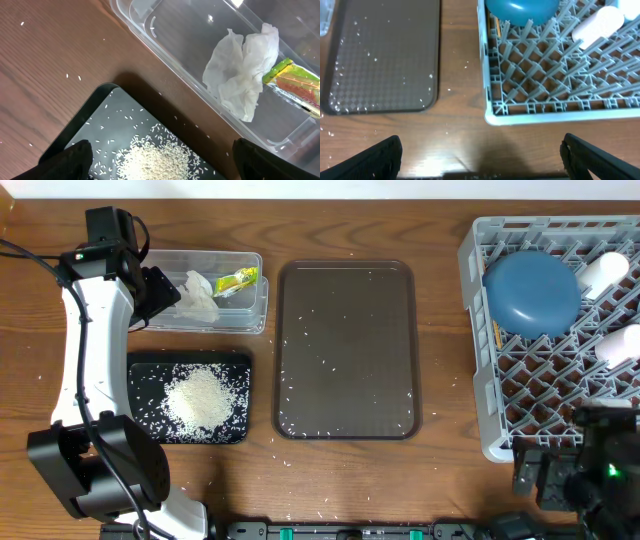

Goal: Sort waste into correct bins and load items into the dishwasher rack
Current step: 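Release the blue plate and retract the right gripper to the rack's front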

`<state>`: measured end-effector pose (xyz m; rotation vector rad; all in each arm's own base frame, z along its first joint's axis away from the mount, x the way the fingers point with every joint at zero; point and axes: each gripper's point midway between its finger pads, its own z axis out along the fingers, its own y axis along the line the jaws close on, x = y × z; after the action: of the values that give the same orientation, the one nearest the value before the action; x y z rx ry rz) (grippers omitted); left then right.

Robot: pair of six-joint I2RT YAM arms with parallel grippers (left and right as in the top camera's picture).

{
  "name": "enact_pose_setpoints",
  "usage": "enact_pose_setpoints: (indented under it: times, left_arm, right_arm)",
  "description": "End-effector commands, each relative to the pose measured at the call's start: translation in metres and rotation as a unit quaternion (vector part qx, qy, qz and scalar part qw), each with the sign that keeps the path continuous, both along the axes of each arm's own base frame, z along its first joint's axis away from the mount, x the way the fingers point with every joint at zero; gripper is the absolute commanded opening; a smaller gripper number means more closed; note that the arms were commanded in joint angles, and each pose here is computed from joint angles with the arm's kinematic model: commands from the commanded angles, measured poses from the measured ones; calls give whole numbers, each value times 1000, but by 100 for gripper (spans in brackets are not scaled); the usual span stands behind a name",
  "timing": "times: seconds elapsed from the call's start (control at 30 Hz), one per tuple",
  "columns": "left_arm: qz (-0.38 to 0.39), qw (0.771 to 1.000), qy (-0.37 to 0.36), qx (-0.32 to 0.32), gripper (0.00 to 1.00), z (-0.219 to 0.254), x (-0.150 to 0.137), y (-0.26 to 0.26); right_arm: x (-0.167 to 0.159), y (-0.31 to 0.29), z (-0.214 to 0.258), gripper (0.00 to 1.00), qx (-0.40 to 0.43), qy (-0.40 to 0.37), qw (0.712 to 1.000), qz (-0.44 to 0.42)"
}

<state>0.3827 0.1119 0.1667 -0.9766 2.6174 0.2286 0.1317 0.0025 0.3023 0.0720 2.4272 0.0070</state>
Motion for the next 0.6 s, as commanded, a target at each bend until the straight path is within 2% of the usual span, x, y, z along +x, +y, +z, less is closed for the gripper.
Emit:
enact_pose_setpoints:
  times: [0.0,0.2,0.37,0.57]
  left_arm:
    - [6,1000,-7,1,92,7,-4,1]
    - [6,1000,-7,1,92,7,-4,1]
    - [6,1000,-7,1,92,7,-4,1]
    - [6,1000,-7,1,92,7,-4,1]
  right_arm:
    - [11,-1,-6,99,-9,-25,1000,-1]
    - [59,23,-36,99,-42,-123,986,101]
    - [87,29,-69,99,-21,-201,975,98]
    - [106,33,-94,99,-6,-285,954,96]
